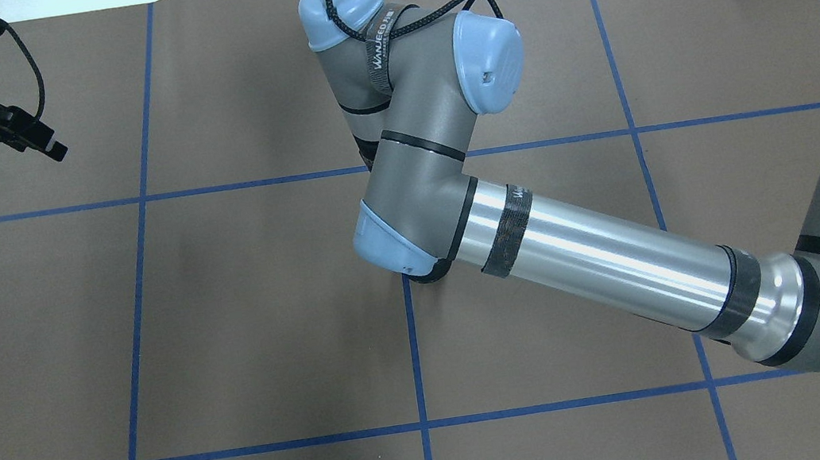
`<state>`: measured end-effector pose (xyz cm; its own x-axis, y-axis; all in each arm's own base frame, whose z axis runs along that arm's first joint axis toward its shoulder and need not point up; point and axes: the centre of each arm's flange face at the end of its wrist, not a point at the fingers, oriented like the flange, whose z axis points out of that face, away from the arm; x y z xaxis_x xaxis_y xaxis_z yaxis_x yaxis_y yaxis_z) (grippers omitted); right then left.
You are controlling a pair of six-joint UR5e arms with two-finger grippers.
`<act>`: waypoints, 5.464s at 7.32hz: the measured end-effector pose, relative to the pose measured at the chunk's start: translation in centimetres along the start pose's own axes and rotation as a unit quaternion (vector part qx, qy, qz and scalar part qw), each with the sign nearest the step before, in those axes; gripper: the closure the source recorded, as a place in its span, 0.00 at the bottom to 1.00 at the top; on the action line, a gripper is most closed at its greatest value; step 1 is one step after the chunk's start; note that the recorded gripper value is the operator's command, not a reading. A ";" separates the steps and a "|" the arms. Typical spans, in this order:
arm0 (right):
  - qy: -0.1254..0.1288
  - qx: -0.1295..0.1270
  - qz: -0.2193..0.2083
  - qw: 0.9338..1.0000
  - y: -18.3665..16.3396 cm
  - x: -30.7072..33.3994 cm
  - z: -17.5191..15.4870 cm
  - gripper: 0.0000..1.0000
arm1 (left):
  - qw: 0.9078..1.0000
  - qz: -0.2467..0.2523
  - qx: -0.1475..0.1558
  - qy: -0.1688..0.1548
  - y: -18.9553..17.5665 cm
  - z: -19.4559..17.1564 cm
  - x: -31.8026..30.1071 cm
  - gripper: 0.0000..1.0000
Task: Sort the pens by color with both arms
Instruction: 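Close the right gripper on the green highlighter in the cup, then lift the green highlighter up out of the cup with the right gripper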
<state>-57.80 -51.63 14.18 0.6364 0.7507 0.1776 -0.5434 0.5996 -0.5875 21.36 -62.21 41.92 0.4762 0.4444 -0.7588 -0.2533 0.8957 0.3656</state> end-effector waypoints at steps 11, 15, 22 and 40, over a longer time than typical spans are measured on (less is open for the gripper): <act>-0.002 0.001 -0.005 1.000 0.7 0.1 0.0 0.57 | 1.000 -0.002 0.001 -0.012 0.0 0.2 -0.3 0.23; -0.002 0.000 -0.010 1.000 1.8 0.2 0.3 0.50 | 1.000 -0.001 0.000 -0.012 0.0 0.2 -0.3 0.22; 0.003 0.000 -0.012 1.000 2.4 0.3 1.1 0.82 | 1.000 -0.002 -0.001 -0.012 0.0 0.4 -0.3 0.22; -0.215 0.231 -0.488 0.814 2.2 -3.4 -10.3 0.86 | 0.998 -0.059 -0.036 -0.014 1.7 3.9 -2.5 0.21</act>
<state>-55.51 -55.67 4.13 0.6912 -0.1767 0.7008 -0.1058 0.9344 0.3400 23.04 -61.68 46.52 0.5296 0.3380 -0.7780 -0.2536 0.9383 0.2350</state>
